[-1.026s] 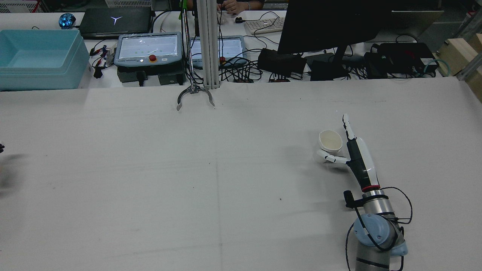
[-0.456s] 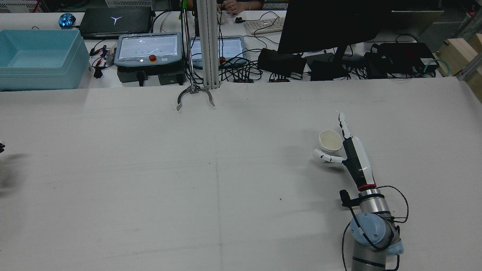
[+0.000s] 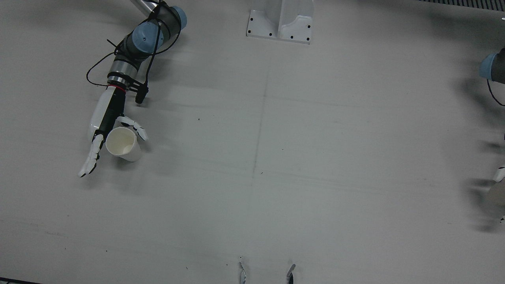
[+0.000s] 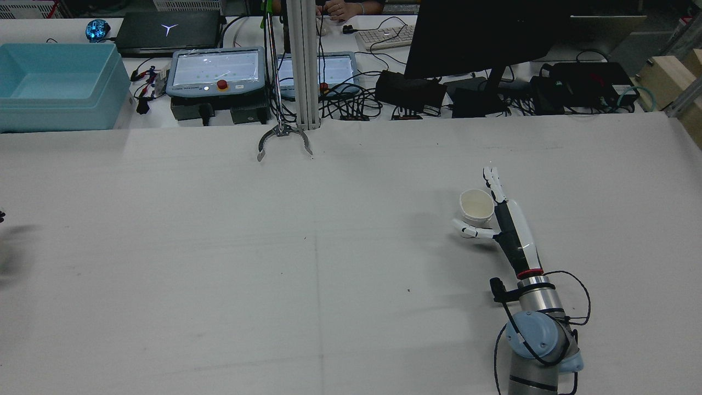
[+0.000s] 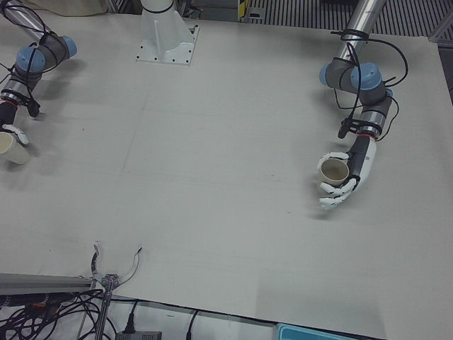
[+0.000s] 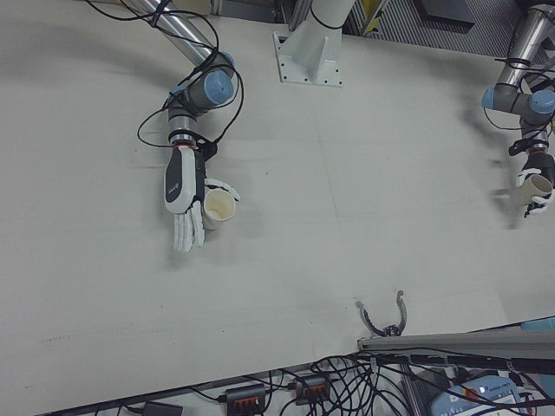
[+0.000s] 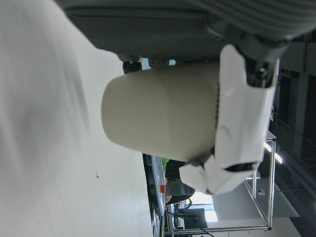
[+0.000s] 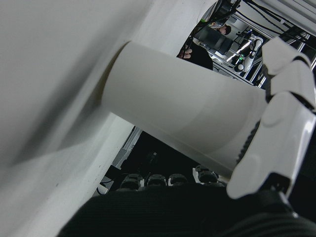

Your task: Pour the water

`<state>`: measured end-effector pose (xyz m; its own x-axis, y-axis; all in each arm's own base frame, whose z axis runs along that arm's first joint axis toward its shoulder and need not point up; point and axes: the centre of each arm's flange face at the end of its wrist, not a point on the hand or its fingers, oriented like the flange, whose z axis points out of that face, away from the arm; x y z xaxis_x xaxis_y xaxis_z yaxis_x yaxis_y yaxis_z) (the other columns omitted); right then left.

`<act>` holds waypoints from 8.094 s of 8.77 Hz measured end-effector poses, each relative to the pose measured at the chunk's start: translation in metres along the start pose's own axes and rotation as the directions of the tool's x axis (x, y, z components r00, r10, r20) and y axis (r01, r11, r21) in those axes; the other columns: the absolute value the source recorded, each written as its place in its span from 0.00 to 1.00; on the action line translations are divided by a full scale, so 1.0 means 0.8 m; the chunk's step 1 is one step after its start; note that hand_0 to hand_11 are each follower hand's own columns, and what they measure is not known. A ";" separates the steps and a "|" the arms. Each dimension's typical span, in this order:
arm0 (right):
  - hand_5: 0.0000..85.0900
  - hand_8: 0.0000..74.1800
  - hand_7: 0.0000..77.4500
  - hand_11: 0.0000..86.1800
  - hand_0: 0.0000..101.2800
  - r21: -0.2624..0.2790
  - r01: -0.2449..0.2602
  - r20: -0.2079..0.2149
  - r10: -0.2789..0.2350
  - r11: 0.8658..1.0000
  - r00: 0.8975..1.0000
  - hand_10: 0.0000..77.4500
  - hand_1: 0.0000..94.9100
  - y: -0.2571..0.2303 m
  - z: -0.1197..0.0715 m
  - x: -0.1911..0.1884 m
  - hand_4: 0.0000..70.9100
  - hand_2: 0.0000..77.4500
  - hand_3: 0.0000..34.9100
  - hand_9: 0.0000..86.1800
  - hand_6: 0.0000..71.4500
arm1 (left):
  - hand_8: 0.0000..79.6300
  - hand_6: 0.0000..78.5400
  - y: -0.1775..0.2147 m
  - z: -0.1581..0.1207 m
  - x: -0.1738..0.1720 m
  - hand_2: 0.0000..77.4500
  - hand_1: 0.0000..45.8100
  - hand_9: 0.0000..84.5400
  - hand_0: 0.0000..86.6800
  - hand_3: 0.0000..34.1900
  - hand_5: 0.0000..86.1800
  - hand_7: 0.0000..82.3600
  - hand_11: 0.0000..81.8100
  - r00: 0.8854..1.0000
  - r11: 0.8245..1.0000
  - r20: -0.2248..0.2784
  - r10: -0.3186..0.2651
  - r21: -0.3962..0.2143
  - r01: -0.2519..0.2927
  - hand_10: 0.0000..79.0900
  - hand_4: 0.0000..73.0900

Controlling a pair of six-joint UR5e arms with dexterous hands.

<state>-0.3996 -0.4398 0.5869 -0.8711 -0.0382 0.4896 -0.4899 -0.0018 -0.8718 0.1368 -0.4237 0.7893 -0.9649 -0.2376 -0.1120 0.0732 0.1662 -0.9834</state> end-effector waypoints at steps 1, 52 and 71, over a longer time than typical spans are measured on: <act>0.05 0.01 0.01 0.05 0.45 -0.001 -0.001 0.000 0.001 1.000 1.000 0.01 0.16 0.001 0.000 0.001 0.01 0.29 0.00 0.01 0.01 | 0.21 0.24 0.000 0.000 0.000 0.51 0.64 0.30 0.75 0.00 0.48 0.38 0.21 1.000 1.000 0.000 0.000 0.000 0.000 0.13 0.45; 0.78 0.04 0.15 0.11 0.43 -0.436 0.644 0.371 -0.527 0.628 0.765 0.07 0.18 0.279 0.002 -0.333 0.23 0.60 0.00 0.08 0.14 | 0.23 0.31 0.639 0.220 -0.408 0.50 0.61 0.32 0.62 0.00 0.48 0.42 0.21 0.869 0.900 0.489 0.076 -0.409 0.151 0.12 0.46; 0.79 0.05 0.13 0.13 0.43 -0.151 0.131 0.189 -0.102 0.980 0.977 0.09 0.17 0.070 0.020 -0.385 0.22 0.59 0.00 0.08 0.09 | 0.22 0.26 -0.029 0.086 0.021 0.50 0.60 0.32 0.61 0.00 0.48 0.38 0.20 0.994 0.992 0.021 0.108 0.058 -0.109 0.12 0.46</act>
<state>-0.1578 -0.4438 0.3872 -0.7946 -0.2261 0.5634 -0.5993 0.1437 -0.7875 0.1364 -0.4974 0.8004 -0.9460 -0.2379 -0.2204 0.1923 0.1357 -0.9719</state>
